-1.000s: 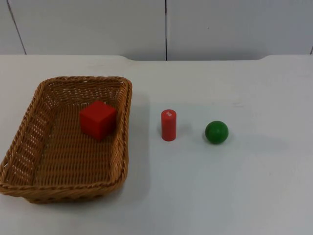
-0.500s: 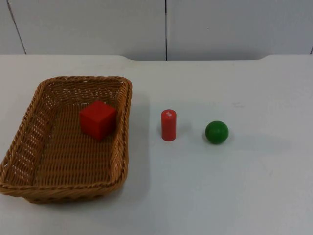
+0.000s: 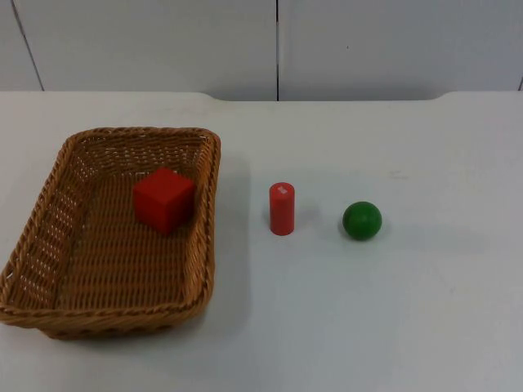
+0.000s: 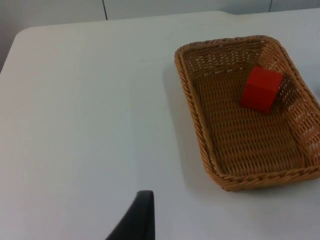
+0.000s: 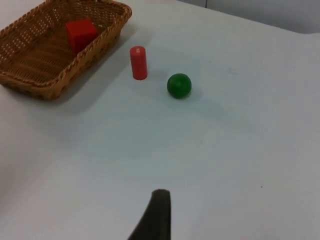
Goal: Pick up the basket with the left hand and place the object to the left of the red cylinder into the basket with the right hand.
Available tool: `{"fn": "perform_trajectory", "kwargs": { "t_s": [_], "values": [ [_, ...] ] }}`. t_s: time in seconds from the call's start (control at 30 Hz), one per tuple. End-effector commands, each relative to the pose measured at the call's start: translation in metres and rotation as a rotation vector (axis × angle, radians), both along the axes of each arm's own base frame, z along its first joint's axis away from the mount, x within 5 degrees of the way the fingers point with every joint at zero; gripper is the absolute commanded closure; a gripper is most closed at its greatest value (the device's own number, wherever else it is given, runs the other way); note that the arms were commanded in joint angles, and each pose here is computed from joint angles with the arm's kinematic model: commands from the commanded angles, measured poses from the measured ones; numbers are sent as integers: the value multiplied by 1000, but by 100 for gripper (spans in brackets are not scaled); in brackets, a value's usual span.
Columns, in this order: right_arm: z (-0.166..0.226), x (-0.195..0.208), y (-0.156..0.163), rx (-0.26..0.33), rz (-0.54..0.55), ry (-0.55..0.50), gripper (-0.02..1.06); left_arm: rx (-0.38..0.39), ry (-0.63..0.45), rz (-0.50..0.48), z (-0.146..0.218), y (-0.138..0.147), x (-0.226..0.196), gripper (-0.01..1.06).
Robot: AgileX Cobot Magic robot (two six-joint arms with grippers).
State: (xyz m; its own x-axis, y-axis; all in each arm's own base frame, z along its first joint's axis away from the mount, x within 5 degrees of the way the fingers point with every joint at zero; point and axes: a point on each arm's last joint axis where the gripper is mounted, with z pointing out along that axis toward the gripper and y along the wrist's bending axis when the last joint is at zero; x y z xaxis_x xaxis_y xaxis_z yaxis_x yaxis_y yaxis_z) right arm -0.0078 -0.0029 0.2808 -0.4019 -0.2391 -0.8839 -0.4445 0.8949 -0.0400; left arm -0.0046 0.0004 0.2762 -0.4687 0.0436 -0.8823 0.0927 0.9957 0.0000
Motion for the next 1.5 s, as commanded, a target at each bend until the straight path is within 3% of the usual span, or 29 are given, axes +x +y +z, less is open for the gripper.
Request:
{"fn": "perform_trajectory", "kwargs": {
  "t_s": [0.0,0.07,0.2,0.4,1.13,1.37,1.47],
  "values": [
    [0,1,0,1,-7,-10,21,-2,3,6,-1,1,0,0],
    [0,1,0,1,-7,-10,18,-2,3,6,-1,1,0,0],
    [0,1,-1,10,-18,-6,-1,-3,3,7,-1,1,0,0],
    [0,1,-1,10,-24,-6,-1,-17,3,46,-1,3,0,0],
    [0,2,-1,16,-34,-5,-1,-17,3,48,-1,4,0,0],
    [0,1,0,17,-176,-6,-1,-17,3,48,-1,4,0,0],
    [0,1,0,17,-287,-7,-1,-17,3,48,-1,4,0,0]
  ]
}}
